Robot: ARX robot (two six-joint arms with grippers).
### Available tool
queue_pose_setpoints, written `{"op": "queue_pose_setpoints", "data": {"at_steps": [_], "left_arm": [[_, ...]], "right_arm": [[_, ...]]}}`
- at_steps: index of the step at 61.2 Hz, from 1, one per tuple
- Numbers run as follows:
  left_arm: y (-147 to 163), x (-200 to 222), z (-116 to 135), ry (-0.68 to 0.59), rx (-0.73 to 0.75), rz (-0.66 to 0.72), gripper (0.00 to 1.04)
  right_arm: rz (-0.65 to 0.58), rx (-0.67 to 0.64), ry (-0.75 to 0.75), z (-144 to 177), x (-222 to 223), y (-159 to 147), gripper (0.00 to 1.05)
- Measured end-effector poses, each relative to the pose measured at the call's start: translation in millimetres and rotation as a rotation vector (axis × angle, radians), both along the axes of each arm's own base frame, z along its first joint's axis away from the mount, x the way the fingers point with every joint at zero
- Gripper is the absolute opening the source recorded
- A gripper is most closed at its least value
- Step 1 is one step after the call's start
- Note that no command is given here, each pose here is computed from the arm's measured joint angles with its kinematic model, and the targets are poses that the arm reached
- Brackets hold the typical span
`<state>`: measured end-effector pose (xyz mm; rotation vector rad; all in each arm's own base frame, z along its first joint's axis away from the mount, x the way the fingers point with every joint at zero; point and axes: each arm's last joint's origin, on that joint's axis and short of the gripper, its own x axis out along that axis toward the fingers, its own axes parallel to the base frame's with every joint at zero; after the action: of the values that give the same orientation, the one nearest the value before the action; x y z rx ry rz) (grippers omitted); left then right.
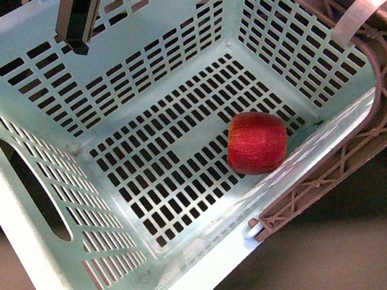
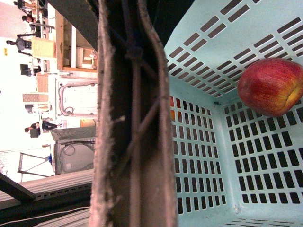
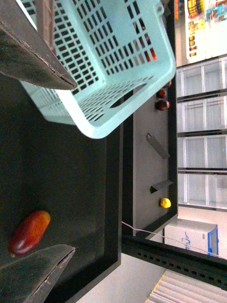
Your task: Pick apple with right arm and hold basket with left
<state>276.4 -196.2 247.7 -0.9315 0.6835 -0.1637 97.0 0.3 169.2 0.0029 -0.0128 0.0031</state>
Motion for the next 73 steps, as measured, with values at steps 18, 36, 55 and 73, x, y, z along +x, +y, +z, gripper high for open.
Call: {"op": "queue_pose_setpoints", "data": {"at_steps": [18, 36, 55, 73], "left_arm": [[52, 39, -1, -0.038, 0.05, 0.342, 0.07], [93, 73, -38, 0.027, -0.217, 0.488, 0.07], [116, 80, -82, 0.167, -0.258, 0.574, 0.07], [124, 68, -101, 0.231, -0.266, 0.576, 0.07]], "right_arm": [[-0.002, 0.0, -0.001, 0, 0, 0, 0.96], [-0.002, 0.0, -0.001, 0, 0, 0, 0.96], [-0.002, 0.0, -0.001, 0, 0, 0, 0.96], [-0.002, 0.0, -0.001, 0, 0, 0, 0.96]]}}
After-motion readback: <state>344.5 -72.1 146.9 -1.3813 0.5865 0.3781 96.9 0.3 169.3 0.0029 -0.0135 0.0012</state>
